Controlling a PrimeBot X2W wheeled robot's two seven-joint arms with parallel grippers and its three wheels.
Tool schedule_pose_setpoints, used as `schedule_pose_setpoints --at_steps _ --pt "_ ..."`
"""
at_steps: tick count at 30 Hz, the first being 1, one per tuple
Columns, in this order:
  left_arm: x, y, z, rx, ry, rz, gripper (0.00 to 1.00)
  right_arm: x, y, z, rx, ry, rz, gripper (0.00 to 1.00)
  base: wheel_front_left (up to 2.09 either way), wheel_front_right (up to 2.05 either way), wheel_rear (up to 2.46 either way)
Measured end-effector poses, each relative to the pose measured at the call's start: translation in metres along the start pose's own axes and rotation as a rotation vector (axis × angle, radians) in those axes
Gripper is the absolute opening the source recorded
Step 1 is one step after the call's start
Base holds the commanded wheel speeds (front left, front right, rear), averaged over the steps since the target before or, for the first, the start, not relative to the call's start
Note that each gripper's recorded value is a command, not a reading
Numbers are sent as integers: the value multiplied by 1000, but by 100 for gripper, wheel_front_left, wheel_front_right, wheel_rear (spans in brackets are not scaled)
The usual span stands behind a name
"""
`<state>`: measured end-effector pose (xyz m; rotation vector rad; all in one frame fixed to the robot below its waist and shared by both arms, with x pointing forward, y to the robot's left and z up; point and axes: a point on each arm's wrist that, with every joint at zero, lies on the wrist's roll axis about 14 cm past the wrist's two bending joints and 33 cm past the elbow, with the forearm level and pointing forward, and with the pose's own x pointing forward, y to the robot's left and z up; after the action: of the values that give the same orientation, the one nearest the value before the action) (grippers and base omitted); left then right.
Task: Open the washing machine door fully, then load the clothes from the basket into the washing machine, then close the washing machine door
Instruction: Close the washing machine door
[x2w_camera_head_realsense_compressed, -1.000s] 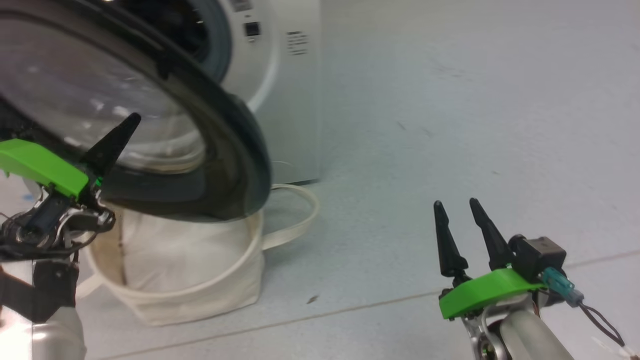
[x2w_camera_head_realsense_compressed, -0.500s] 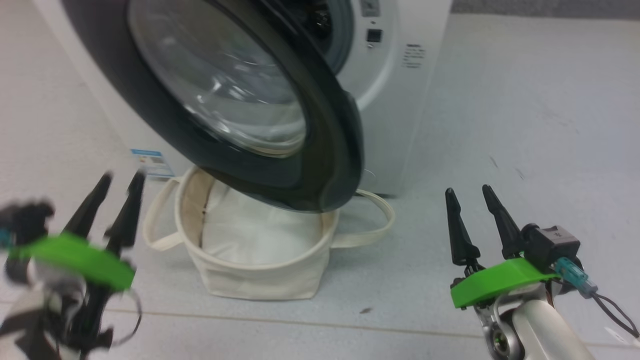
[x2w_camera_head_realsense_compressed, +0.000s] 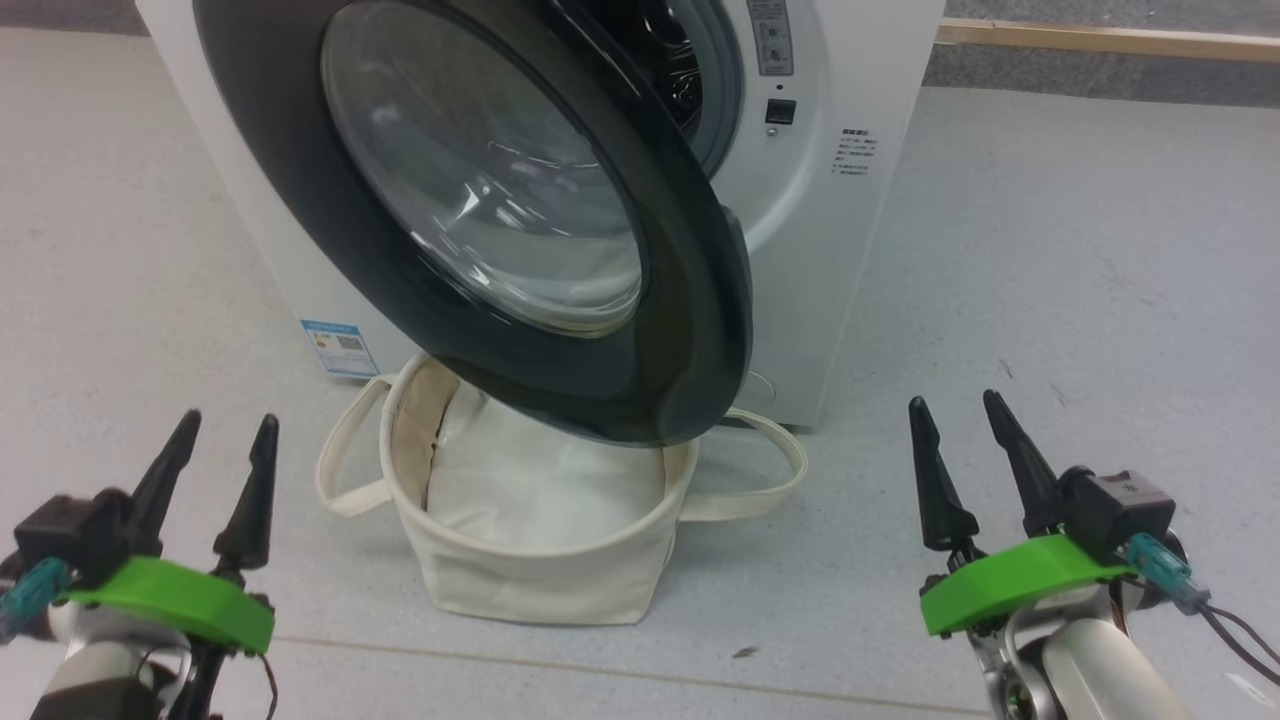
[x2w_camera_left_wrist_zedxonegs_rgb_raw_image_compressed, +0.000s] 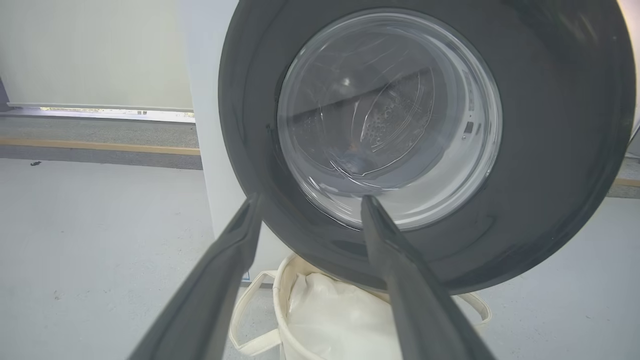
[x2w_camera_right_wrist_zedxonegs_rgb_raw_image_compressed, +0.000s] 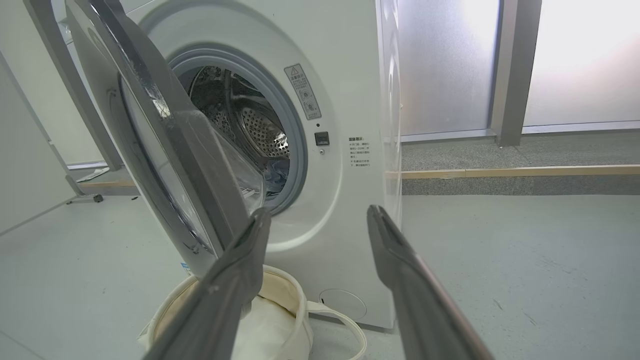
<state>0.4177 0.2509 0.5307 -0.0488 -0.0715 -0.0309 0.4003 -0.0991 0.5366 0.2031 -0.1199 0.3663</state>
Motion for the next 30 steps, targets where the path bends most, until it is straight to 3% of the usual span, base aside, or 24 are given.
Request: schedule_pose_setpoints --at_steps 10,11,12,13,20,24,30 --pt "-5 9 -5 -30 -5 60 100 -4 7 -2 10 7 16 100 0 0 0" --pt "-5 10 -4 -31 -6 65 100 -3 9 -1 13 5 23 96 0 0 0" --pt "-6 12 -3 -36 -10 73 100 -3 12 -1 15 4 33 19 0 0 0" --pt "-7 14 -3 -35 -11 77 100 -2 17 -1 16 2 47 0 0 0 0" --pt "-20 28 -2 -48 -14 122 100 13 73 -21 10 68 239 0 0 0 0" --pt "-28 35 -3 -52 -12 145 100 40 106 -23 -19 79 353 0 0 0 0" --pt "-35 37 -2 -59 -13 156 100 87 118 -25 -44 92 390 0 0 0 0"
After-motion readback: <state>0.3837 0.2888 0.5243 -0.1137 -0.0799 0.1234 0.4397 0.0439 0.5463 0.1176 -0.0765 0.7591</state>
